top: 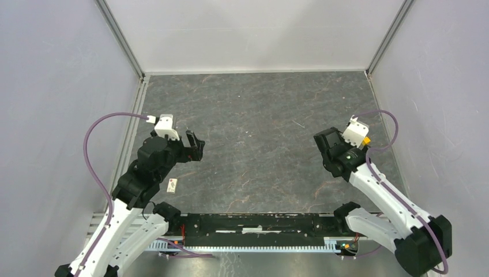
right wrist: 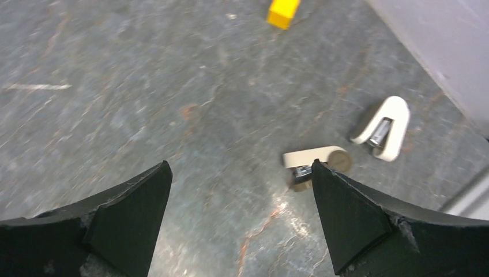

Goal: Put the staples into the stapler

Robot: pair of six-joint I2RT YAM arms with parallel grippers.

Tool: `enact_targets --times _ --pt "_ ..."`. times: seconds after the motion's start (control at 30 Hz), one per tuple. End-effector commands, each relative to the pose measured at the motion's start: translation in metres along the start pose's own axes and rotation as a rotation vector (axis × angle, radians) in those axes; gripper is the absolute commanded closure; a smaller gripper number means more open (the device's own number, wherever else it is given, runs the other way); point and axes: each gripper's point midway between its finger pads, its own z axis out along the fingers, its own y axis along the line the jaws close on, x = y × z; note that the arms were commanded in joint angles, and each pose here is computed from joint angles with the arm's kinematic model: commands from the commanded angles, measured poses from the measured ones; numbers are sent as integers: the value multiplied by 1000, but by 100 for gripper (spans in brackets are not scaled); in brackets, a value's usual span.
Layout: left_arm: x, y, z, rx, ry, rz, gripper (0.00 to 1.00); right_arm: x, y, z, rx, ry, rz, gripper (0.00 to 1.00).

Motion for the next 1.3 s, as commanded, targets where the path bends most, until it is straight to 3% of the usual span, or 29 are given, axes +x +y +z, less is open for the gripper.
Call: enact_targets --times 0.0,0.27,0.6,1.0,1.27 --pt "1 11 3 -60 4 20 0 -20 -25 15 185 -62 98 2" --pt "8 20 13 -123 48 30 0 17 -75 52 394 114 165 2" --pt "8 27 15 -170 56 31 0 65 -105 69 467 247 211 2" --pt "14 27 20 -197 81 -30 0 97 -90 82 327 309 188 2" --pt "18 25 22 -202 89 -81 0 94 -67 90 192 318 164 9"
